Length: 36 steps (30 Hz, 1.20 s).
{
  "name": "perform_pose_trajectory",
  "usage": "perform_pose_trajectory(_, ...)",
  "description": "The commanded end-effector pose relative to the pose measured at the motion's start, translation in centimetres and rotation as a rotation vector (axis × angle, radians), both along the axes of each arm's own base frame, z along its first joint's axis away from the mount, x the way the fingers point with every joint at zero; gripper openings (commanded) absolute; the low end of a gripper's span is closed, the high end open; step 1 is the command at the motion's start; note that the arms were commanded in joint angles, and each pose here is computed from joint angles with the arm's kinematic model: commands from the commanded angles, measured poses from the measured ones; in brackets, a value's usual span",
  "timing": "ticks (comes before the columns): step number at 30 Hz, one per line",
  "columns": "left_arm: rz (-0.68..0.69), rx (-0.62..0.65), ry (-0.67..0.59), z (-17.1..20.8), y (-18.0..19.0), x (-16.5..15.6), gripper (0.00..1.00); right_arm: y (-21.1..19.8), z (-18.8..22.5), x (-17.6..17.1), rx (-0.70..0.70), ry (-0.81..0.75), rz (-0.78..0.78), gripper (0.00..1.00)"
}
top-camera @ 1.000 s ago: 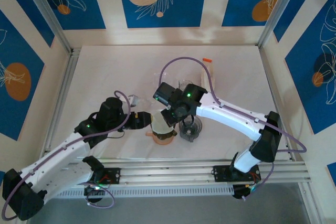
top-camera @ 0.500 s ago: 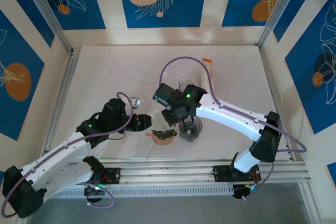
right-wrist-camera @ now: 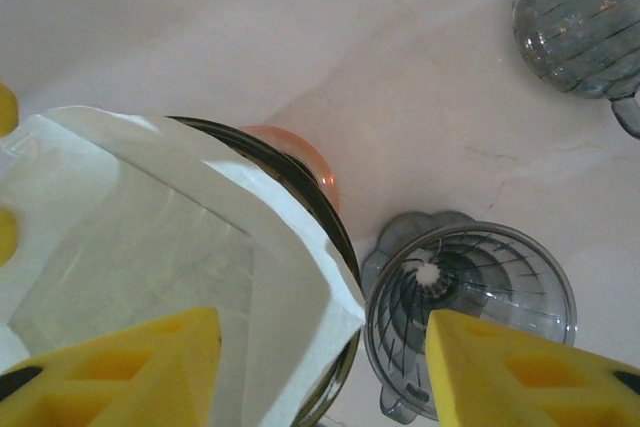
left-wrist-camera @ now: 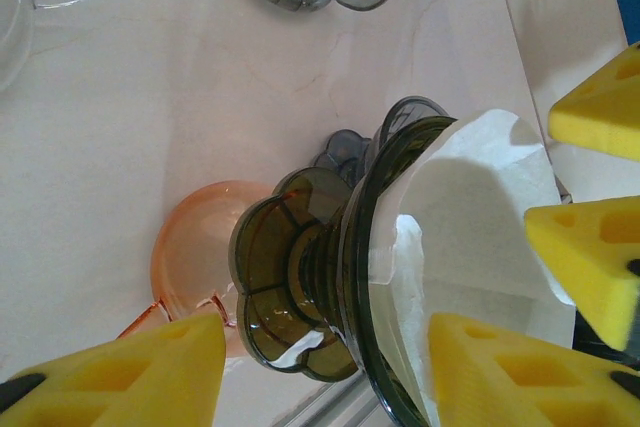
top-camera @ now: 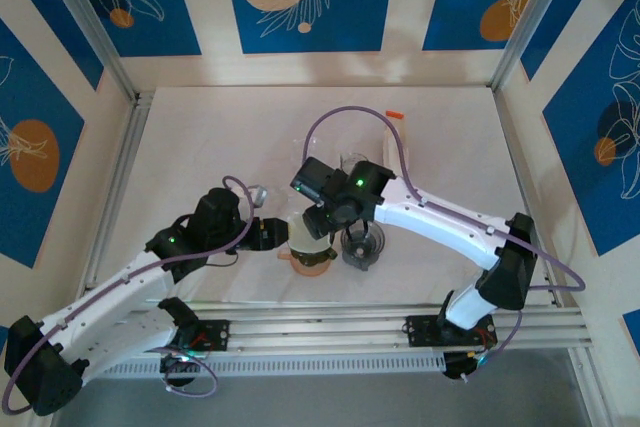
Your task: Place the coffee filter in the dripper
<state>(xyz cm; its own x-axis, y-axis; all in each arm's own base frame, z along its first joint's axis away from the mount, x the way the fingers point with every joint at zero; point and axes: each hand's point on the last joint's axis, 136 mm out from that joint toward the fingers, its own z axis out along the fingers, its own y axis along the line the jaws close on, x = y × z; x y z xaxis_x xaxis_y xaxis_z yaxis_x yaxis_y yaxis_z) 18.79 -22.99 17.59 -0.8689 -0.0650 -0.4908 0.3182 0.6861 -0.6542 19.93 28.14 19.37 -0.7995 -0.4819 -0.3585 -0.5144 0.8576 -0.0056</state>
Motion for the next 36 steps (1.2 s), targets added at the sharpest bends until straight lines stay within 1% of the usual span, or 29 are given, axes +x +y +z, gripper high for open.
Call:
perform_pose_trajectory(1, -0.007, 0.018, -0.008, -0.1, 0.0, -0.2, 0.56, 0.6, -0.3, 0.0, 0.023, 0.032, 0.0, 0.58)
perform_pose_trajectory(7, -0.005, 0.017, -0.002, -0.3, -0.1, -0.1, 0.56, 1.5, -1.4, -0.3, 0.03, 0.079, 0.015, 0.65)
perform_pose_trajectory(10, -0.006, 0.015, -0.004, -0.2, -0.1, -0.1, 0.57, 1.4, -2.2, -0.3, 0.011, 0.096, 0.015, 0.69)
perform_pose_trajectory(13, -0.007, 0.014, -0.004, -0.2, -0.2, -0.1, 0.57, 1.3, -3.4, -0.5, -0.003, 0.124, 0.011, 0.71)
perform_pose_trajectory(31, -0.006, 0.011, 0.006, -0.5, -0.3, -0.1, 0.57, 0.3, -8.0, 0.1, -0.064, 0.176, -0.038, 0.7)
perform_pose_trajectory(36, 0.0, -0.006, -0.002, -0.1, -0.3, -0.1, 0.59, 0.3, -8.9, 0.2, -0.078, 0.183, -0.046, 0.7)
